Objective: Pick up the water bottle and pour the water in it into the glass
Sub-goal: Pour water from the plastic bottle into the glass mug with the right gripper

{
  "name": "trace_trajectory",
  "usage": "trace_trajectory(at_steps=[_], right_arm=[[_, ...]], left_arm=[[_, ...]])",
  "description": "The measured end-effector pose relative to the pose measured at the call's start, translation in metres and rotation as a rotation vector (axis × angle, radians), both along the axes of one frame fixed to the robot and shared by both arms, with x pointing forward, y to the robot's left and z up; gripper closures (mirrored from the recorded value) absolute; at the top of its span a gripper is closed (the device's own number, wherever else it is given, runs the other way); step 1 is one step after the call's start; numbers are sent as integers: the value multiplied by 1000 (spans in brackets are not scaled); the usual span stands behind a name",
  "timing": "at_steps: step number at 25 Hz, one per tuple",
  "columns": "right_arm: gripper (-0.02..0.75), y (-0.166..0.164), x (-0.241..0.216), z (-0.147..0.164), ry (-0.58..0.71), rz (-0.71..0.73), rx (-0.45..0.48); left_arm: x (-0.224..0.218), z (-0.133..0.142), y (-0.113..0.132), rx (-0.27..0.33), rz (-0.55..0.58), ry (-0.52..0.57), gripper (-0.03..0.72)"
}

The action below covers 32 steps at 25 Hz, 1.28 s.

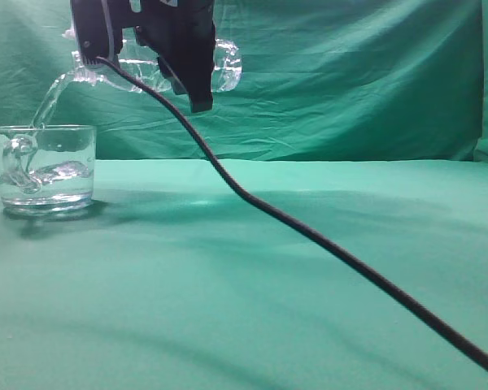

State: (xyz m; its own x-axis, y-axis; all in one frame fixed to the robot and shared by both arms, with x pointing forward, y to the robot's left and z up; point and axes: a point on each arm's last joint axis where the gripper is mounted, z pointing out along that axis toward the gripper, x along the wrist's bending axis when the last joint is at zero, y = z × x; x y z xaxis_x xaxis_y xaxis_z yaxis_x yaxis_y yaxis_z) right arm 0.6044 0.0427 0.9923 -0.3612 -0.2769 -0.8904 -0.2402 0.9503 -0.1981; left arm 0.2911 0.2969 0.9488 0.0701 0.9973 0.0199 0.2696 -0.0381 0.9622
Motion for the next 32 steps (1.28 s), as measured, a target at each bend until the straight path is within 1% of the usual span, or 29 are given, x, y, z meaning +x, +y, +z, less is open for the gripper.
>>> trace_trajectory(at_steps=[6,8,11,16,20,22,25,28,30,32], right_arm=[[512,1,0,0,-1,2,-1],[512,0,-1,-1,9,-6,14],[512,0,-2,-4,58,-36,59],[512,0,-9,-14,214,-130,198],[512,-2,-16,-21,370,-320,445],[512,-3,-21,-13,427,-406,571],[512,-11,-25,15,500,-484,757],[512,-28,-25,52,567,-536,945],[512,-42,-21,71,584,-561,1041],[512,-61,-17,82,582,-566,1119]], left_arm=[[0,0,0,0,0,0,688],[0,0,0,0,0,0,688],[0,0,0,0,0,0,688],[0,0,0,0,0,0,688],[0,0,0,0,0,0,688],[0,0,0,0,0,0,688],[0,0,0,0,0,0,688],[0,0,0,0,0,0,688],[0,0,0,0,0,0,688],[0,0,0,0,0,0,688]])
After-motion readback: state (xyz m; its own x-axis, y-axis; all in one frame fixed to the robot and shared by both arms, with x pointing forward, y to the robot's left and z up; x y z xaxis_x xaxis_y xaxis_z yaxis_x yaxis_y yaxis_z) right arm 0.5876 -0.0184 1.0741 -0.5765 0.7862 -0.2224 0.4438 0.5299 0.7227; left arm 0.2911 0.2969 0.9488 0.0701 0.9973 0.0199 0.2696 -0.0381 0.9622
